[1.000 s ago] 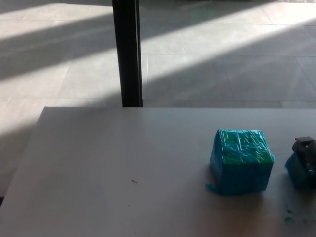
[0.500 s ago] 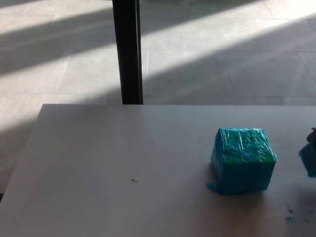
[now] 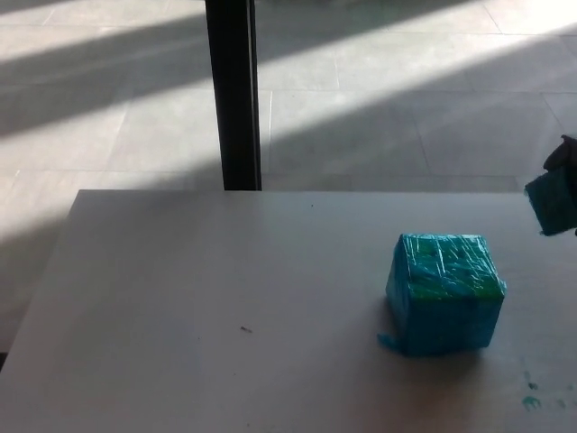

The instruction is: The robot uses its right hand to pick up the small cube kept on the middle on the desk and place it on the bigger cube kept next to it

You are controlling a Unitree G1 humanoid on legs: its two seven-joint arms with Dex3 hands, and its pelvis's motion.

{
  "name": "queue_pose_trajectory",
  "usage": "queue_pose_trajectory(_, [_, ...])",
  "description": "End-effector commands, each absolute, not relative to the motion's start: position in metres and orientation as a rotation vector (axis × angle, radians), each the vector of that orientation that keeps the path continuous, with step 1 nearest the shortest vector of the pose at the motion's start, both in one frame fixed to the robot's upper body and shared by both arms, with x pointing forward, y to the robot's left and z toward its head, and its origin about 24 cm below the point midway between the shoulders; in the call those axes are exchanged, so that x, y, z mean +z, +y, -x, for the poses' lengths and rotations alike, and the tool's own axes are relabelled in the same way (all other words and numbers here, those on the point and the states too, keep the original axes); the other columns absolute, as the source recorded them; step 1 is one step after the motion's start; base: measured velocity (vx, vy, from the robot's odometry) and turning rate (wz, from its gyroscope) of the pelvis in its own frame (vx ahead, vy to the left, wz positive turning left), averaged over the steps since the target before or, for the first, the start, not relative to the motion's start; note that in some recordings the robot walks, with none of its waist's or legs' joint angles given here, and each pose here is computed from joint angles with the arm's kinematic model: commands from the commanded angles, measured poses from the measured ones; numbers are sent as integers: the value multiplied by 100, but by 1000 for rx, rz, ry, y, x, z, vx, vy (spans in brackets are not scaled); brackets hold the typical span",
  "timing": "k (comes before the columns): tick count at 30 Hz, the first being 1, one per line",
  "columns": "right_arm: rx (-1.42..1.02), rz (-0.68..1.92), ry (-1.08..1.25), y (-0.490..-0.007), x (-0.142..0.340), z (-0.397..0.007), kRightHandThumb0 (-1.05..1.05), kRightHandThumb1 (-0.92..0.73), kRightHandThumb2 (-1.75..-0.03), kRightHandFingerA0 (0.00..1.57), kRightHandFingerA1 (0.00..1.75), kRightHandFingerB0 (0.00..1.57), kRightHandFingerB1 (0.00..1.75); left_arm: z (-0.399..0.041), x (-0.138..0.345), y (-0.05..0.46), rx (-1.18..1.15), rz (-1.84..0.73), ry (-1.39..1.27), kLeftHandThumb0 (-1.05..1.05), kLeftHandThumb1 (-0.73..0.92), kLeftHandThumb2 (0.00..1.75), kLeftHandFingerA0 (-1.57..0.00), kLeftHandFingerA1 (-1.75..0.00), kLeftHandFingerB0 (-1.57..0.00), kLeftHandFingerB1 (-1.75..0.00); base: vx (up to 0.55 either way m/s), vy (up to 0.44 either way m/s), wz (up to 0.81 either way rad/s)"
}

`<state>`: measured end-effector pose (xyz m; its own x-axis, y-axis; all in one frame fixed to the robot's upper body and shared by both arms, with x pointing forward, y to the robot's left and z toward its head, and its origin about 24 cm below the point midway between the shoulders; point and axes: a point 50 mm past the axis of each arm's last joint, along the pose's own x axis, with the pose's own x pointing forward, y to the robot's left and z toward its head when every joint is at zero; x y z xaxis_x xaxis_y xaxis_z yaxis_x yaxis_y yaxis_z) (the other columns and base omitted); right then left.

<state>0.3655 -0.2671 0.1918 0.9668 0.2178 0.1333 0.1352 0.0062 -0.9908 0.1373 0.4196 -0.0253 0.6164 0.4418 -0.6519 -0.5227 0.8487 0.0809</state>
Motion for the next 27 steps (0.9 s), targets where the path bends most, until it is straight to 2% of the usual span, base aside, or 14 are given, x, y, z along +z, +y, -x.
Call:
queue_pose_trajectory(1, [105, 1538, -371, -255, 216, -363, -20, -75, -66, 77, 167, 67, 142, -132, -24, 424, 561, 122, 721, -95, 74, 78, -34, -49, -28, -39, 0, 0, 0])
queue_pose_trajectory(2, [129, 1529, -379, -250, 218, -362, -22, -73, -66, 91, 168, 76, 136, -132, -23, 424, 559, 111, 723, -95, 73, 78, -35, -51, -28, -40, 0, 0, 0])
queue_pose_trajectory(5, [180, 1515, -403, -241, 218, -359, -20, -72, -66, 81, 165, 73, 135, -132, -24, 423, 555, 111, 723, -95, 73, 80, -35, -52, -28, -40, 0, 0, 0])
queue_pose_trajectory(6, [200, 1515, -402, -238, 217, -358, -22, -72, -66, 84, 163, 84, 101, -132, -23, 423, 555, 106, 724, -90, 87, 66, -36, -48, -31, -36, 0, 0, 0])
queue_pose_trajectory(8, [264, 1507, -400, -231, 214, -356, -24, -72, -66, 83, 163, 85, 99, -132, -23, 424, 553, 98, 728, -90, 86, 66, -36, -48, -31, -36, 0, 0, 0])
queue_pose_trajectory(12, [348, 1529, -391, -221, 206, -353, -21, -68, -69, 86, 162, 86, 87, -132, -24, 424, 554, 106, 728, -96, 71, 82, -35, -52, -27, -41, 0, 0, 0])
queue_pose_trajectory(13, [362, 1531, -390, -219, 205, -352, -23, -65, -66, 87, 161, 88, 75, -132, -24, 424, 554, 107, 728, -91, 85, 66, -37, -49, -31, -36, 0, 0, 0])
queue_pose_trajectory(15, [398, 1537, -389, -217, 201, -351, -22, -66, -66, 85, 160, 86, 90, -132, -23, 424, 555, 105, 726, -96, 71, 82, -35, -53, -27, -41, 0, 0, 0])
queue_pose_trajectory(16, [426, 1547, -381, -214, 195, -350, -19, -69, -64, 81, 164, 75, 126, -132, -23, 424, 554, 108, 723, -96, 71, 81, -35, -52, -27, -41, 0, 0, 0])
queue_pose_trajectory(17, [434, 1553, -382, -213, 194, -350, -19, -69, -64, 81, 164, 75, 126, -132, -23, 424, 555, 112, 720, -96, 71, 81, -35, -52, -27, -41, 0, 0, 0])
queue_pose_trajectory(19, [457, 1559, -374, -210, 191, -349, -30, -60, -65, 85, 156, 87, 103, -132, -22, 424, 554, 108, 723, -96, 73, 80, -34, -51, -27, -40, 0, 0, 0])
queue_pose_trajectory(23, [493, 1556, -379, -201, 186, -350, -29, -68, -63, 81, 163, 83, 85, -133, -21, 425, 561, 103, 722, -90, 87, 66, -37, -47, -31, -36, 0, 0, 0])
queue_pose_trajectory(26, [513, 1525, -355, -197, 182, -351, -29, -66, -64, 82, 162, 85, 74, -133, -21, 425, 556, 105, 719, -90, 86, 66, -36, -47, -30, -35, 0, 0, 0])
queue_pose_trajectory(27, [514, 1529, -351, -195, 182, -352, -32, -66, -63, 80, 164, 84, 75, -134, -21, 425, 560, 110, 718, -95, 72, 82, -34, -51, -26, -40, 0, 0, 0])
